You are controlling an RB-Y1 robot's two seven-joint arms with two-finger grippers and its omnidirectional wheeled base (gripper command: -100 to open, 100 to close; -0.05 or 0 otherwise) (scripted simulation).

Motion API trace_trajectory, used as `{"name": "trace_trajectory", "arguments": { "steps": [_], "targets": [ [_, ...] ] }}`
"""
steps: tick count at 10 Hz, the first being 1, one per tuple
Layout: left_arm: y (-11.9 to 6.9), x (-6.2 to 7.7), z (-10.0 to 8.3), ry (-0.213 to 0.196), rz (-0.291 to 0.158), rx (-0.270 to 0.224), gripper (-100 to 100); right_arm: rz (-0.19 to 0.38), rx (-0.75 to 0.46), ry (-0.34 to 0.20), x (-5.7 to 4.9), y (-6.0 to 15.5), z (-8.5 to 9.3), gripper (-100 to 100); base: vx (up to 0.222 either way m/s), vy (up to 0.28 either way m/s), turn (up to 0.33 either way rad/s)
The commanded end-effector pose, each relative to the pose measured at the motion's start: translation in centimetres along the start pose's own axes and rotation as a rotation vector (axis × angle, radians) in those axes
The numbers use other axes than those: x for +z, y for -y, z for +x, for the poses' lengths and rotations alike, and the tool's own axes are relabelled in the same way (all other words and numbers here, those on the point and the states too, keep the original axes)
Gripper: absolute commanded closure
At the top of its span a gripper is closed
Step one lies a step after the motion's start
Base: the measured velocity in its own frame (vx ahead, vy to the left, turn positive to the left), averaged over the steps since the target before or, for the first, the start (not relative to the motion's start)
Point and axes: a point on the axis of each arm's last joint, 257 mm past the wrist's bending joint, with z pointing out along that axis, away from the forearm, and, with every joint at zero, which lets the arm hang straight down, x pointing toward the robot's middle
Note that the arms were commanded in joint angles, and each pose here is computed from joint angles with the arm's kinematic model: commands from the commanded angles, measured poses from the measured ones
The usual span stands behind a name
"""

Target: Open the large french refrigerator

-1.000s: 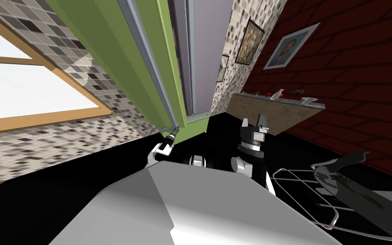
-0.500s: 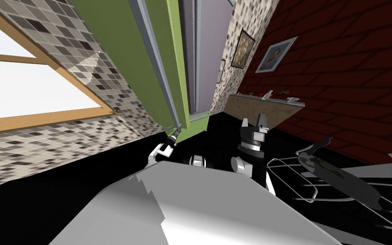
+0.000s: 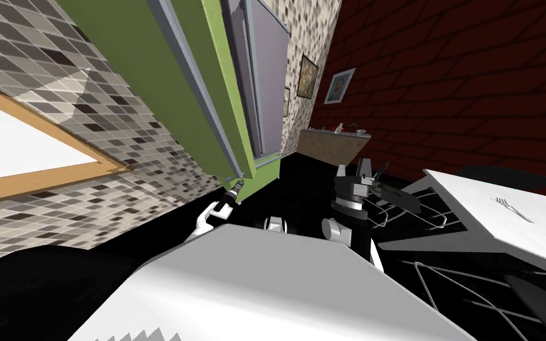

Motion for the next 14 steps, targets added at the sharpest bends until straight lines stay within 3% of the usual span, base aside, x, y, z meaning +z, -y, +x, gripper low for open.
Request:
{"name": "trace_trajectory", "arguments": {
  "steps": [1, 2, 3, 4, 5, 6, 7, 8, 9, 14],
  "targets": [
    [-4.7, -1.3, -4.2, 0.035, -0.058, -0.004, 100, 0.0, 0.0, 0.0, 0.0, 0.0, 0.0, 0, -0.246, 0.095, -0.386],
    [-5.2, -1.4, -4.2, 0.034, -0.067, -0.003, 100, 0.0, 0.0, 0.0, 0.0, 0.0, 0.0, 0, -0.212, 0.058, -0.3],
    [-7.5, -2.3, -7.0, 0.065, -0.088, -0.01, 100, 0.0, 0.0, 0.0, 0.0, 0.0, 0.0, 0, -0.244, 0.056, -0.376],
    [-7.7, -2.3, -7.1, 0.064, -0.092, -0.006, 100, 0.0, 0.0, 0.0, 0.0, 0.0, 0.0, 0, -0.212, 0.031, -0.372],
    [-8.9, -3.1, -10.1, 0.101, -0.094, -0.015, 100, 0.0, 0.0, 0.0, 0.0, 0.0, 0.0, 0, -0.268, 0.033, -0.406],
    [-9.9, -3.4, -10.2, 0.099, -0.114, -0.007, 100, 0.0, 0.0, 0.0, 0.0, 0.0, 0.0, 0, -0.211, 0.01, -0.387],
    [-10.7, -4.2, -13.5, 0.137, -0.11, -0.011, 100, 0.0, 0.0, 0.0, 0.0, 0.0, 0.0, 0, -0.265, -0.007, -0.378],
    [-9.9, -4.0, -13.7, 0.137, -0.091, -0.007, 100, 0.0, 0.0, 0.0, 0.0, 0.0, 0.0, 0, -0.238, -0.011, -0.366],
    [-9.6, -4.5, -14.3, 0.129, -0.11, -0.008, -100, 0.0, 0.0, 0.0, 0.0, 0.0, 0.0, 0, -0.081, -0.011, -0.047],
    [-8.6, -4.6, -15.6, 0.126, -0.107, -0.009, -100, 0.001, -0.001, 0.0, 0.0, 0.0, 0.0, 0, 0.027, -0.012, 0.029]
  ]
}}
